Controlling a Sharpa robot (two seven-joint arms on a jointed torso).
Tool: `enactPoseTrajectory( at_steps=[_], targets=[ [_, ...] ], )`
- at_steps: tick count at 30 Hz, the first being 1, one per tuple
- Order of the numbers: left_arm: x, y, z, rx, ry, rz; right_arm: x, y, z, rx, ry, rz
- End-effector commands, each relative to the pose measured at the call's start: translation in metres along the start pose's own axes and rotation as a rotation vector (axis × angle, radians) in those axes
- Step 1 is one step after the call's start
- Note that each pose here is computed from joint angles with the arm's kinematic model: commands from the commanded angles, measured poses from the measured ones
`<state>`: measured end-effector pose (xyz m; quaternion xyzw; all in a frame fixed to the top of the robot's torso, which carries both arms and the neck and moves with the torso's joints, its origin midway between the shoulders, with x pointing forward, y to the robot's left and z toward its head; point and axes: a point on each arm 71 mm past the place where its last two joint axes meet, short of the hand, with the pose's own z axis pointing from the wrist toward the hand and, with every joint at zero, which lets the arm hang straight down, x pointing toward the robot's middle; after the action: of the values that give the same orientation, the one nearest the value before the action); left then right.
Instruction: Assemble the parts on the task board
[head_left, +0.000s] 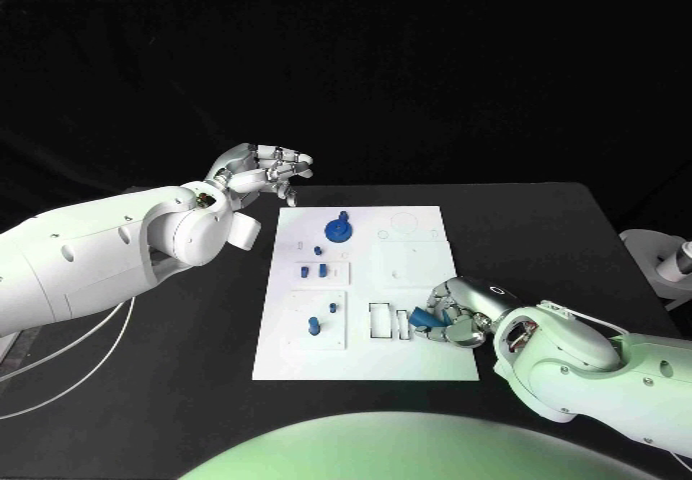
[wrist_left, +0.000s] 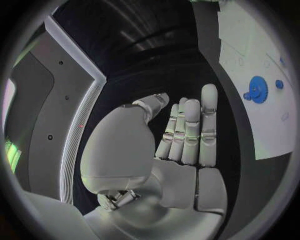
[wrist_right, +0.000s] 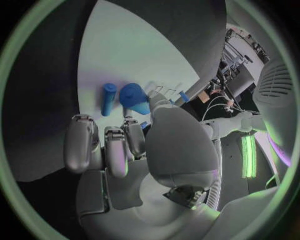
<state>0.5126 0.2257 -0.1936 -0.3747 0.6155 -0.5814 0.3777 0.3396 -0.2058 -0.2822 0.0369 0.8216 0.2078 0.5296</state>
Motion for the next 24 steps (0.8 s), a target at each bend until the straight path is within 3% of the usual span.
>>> enactPoseTrajectory(
  at_steps=[1,5,10,24],
  targets=[
    [0.0026,-0.0011,0.0005,0.006,0.018,-0.007,-0.013,0.010,-0.001,-0.039,-0.072,0.048],
    [0.0031,-0.0011,0.0008,0.006,0.019,-0.008,-0.024,0.020,-0.002,-0.062,-0.096,0.075],
    [0.0036,-0.0010,0.0011,0.006,0.020,-0.008,-0.025,0.026,0.002,-0.066,-0.078,0.096],
    [0.0059,-0.0012,0.0016,0.006,0.028,-0.011,0.012,0.037,0.018,-0.036,0.115,0.100]
  ],
)
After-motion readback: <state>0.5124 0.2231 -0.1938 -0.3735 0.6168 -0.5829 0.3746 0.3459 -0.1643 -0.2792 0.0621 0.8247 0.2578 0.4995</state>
